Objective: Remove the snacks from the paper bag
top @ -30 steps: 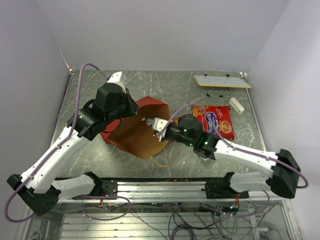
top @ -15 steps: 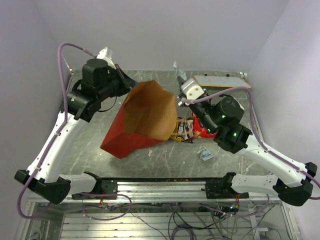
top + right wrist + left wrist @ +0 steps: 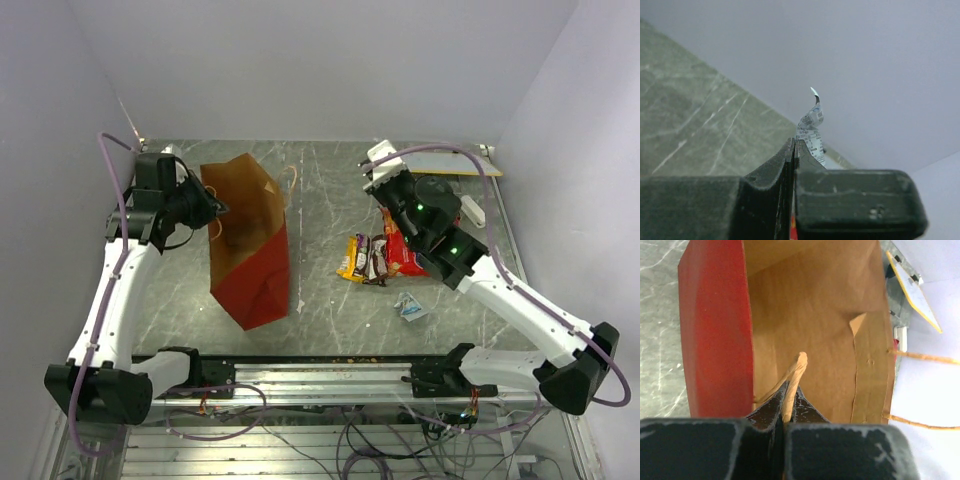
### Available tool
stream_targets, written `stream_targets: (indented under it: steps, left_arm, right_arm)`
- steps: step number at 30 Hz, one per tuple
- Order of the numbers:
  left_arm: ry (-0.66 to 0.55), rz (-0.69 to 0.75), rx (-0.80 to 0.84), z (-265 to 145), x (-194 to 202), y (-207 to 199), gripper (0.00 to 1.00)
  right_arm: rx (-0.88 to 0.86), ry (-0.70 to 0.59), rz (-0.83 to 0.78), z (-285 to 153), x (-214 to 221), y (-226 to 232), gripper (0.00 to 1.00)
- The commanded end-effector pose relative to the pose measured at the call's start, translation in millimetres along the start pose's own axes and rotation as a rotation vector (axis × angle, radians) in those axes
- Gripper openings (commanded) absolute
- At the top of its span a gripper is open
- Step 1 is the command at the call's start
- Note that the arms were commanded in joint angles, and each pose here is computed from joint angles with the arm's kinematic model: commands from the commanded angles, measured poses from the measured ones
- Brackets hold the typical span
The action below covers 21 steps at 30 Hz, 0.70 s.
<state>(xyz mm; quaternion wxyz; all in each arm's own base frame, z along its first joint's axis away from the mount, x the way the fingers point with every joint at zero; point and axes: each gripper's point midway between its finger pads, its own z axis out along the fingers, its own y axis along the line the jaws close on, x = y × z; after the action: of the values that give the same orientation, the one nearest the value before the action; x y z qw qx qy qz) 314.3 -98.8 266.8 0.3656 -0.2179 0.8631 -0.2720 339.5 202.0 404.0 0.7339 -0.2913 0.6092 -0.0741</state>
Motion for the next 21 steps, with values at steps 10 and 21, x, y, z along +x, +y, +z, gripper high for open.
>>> stream_targets:
  steps: [10,21]
  left_arm:
    - [0.004,0.059,-0.021,-31.7,-0.2,1.8,0.40]
    - [0.004,0.085,0.008,-46.8,-6.8,-12.8,1.00]
  right_arm:
    - [-0.198,0.554,0.202,-25.2,168.7,103.9,0.00]
    - [-0.141,0.816,0.279,-55.9,233.6,133.6,0.00]
